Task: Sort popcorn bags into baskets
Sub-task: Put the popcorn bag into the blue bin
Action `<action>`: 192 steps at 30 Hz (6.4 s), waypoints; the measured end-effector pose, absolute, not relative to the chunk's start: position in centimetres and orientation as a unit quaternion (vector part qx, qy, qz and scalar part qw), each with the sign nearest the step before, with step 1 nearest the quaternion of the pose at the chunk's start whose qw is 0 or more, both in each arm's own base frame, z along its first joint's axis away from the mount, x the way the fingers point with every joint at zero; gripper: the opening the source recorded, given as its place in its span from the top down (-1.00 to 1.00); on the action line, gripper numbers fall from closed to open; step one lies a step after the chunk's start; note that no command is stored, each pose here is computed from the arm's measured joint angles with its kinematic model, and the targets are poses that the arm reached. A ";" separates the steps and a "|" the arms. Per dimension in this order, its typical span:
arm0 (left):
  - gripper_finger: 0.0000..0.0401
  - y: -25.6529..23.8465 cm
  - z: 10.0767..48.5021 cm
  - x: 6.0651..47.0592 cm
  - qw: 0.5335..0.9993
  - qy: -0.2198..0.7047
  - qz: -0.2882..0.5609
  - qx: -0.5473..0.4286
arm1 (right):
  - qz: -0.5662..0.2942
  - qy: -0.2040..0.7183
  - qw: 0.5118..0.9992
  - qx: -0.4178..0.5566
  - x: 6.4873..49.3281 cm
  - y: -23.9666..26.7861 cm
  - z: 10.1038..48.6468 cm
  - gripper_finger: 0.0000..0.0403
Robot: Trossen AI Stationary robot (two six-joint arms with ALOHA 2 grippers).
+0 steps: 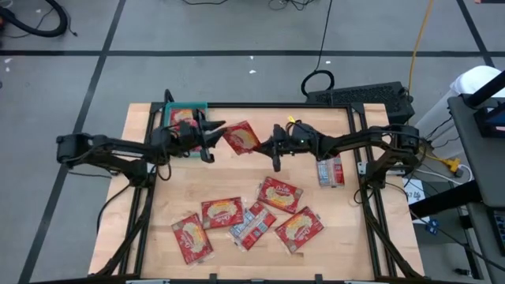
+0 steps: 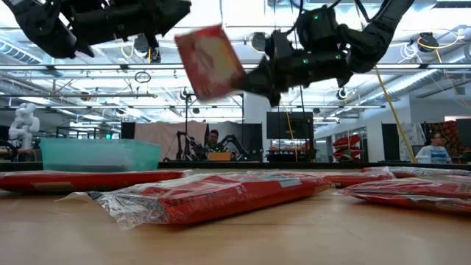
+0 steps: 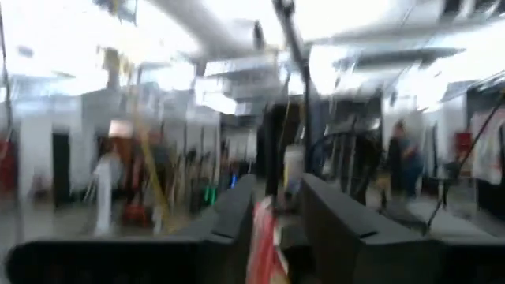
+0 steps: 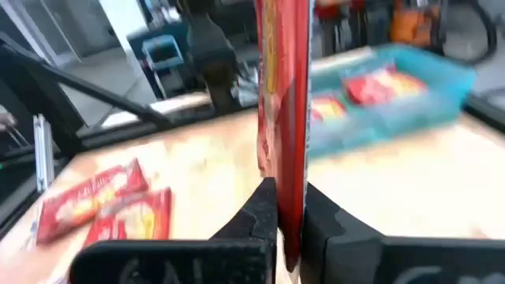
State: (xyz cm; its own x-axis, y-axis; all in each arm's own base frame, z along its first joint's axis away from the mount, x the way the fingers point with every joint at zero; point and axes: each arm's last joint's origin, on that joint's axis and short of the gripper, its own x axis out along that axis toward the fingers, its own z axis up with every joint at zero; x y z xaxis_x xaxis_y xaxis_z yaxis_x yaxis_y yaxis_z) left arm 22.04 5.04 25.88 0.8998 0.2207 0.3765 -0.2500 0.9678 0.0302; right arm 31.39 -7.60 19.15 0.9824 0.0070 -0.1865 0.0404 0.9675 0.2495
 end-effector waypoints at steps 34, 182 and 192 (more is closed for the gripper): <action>0.92 6.5 28.4 19.2 0.968 0.161 0.190 -0.023 | 0.010 0.286 0.953 0.098 32.8 -6.7 21.8 0.95; 0.70 11.3 16.2 14.8 0.658 0.465 0.483 -0.342 | -0.025 0.228 0.973 0.015 33.2 -8.0 22.8 0.18; 0.70 10.2 21.5 15.1 0.789 0.350 0.430 -0.264 | -0.034 0.257 0.963 0.079 33.0 -7.6 22.2 0.18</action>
State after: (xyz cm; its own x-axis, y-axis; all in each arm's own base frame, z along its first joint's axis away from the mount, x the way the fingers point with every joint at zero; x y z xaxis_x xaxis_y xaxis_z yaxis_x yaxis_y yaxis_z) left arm 15.13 10.17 21.47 0.3848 0.4944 -0.7794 -0.8639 0.4901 -0.1156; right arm 32.95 -7.60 22.24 0.8657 -0.0256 -0.4999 0.1066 0.9852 0.1341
